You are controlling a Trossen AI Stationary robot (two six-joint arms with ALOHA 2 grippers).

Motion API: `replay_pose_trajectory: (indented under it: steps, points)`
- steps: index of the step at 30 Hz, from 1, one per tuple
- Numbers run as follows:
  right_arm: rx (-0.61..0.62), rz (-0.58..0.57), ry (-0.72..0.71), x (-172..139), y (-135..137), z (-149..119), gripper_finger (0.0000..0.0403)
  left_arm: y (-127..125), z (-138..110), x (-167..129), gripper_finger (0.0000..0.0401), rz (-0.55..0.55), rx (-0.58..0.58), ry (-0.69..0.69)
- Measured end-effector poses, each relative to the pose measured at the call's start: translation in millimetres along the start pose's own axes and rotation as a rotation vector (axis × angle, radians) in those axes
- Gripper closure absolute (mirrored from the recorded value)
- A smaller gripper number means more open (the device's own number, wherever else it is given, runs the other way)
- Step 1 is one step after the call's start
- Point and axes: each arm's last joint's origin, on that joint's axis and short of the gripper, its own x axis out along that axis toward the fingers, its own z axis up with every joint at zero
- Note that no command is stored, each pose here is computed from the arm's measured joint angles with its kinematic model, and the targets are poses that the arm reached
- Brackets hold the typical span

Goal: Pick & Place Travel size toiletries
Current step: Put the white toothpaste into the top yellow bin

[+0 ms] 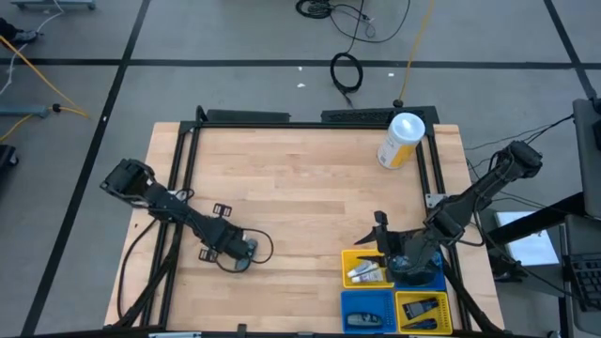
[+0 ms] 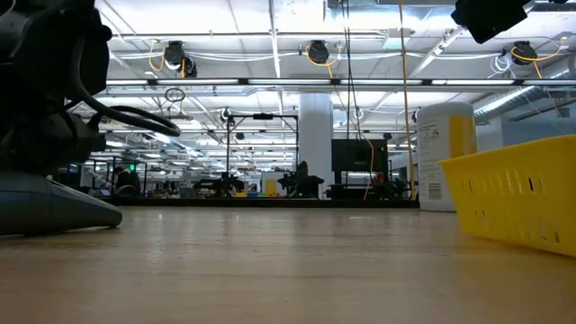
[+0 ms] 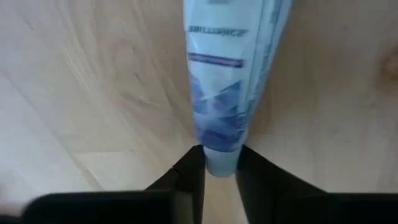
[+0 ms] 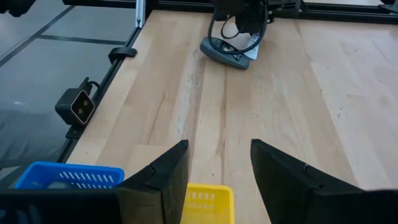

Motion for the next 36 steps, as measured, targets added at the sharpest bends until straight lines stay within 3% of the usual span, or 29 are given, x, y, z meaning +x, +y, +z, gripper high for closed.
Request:
replay_pose_trajectory:
  steps: [3, 16, 22, 28, 36]
  points:
    - [0.001, -0.001, 0.002, 0, 0, 0, 0.0236, 2, 1, 1, 0.0367, -0.021, 0.004, 0.006]
    - [-0.001, 0.000, 0.006, 0, 0, -1, 0.0236, 7, 7, -12, 0.0368, -0.040, -0.100, 0.025]
    - [-0.006, -0.004, 0.016, 0, -1, -2, 0.0236, 8, 23, -44, 0.0368, -0.028, -0.100, -0.067]
    - [-0.007, -0.004, 0.015, 0, -1, -2, 0.0236, 13, 38, -79, 0.0368, 0.069, -0.119, -0.209]
    - [-0.040, 0.003, -0.013, 0, 0, 1, 0.0236, 18, 62, -126, 0.0368, 0.197, -0.114, -0.505]
